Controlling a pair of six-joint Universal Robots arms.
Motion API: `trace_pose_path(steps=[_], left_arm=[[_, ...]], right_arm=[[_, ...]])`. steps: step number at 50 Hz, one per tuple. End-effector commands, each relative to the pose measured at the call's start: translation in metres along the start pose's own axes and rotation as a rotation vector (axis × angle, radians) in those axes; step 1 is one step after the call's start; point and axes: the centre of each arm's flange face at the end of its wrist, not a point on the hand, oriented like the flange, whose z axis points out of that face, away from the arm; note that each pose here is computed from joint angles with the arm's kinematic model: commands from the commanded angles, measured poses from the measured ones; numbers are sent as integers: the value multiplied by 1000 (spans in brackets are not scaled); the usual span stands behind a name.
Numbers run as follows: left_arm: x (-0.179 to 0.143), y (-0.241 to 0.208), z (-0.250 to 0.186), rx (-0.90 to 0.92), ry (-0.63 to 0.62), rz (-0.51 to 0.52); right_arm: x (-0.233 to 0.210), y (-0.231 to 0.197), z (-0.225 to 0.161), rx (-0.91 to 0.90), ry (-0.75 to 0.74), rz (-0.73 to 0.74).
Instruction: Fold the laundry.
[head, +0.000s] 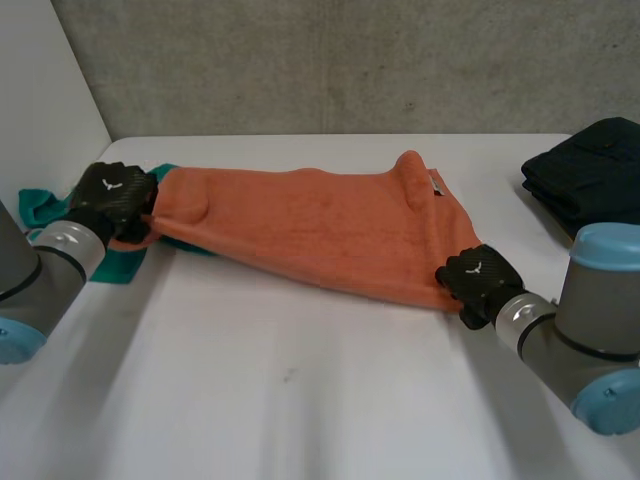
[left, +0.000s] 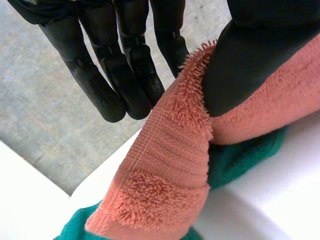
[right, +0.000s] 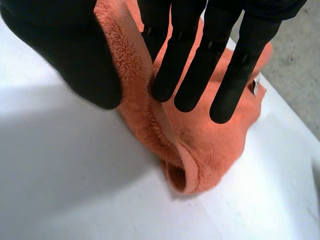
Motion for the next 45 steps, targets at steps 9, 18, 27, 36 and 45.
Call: trace_pose_path(steps=[9, 18, 27, 36, 45], left_arm=[[-13, -17, 3, 33, -37, -64], [-12, -17, 4, 33, -34, -65], [-11, -17, 4, 34, -31, -63], [-14, -19, 2, 30, -37, -68], [-9, -13, -10, -67, -1, -88]], right_arm=[[43, -9, -2, -19, 84, 242], [64, 3, 4, -107, 44, 195], [67, 16, 15, -157, 43, 367], [61, 19, 25, -121, 53, 418], [62, 15, 29, -86, 91, 387]])
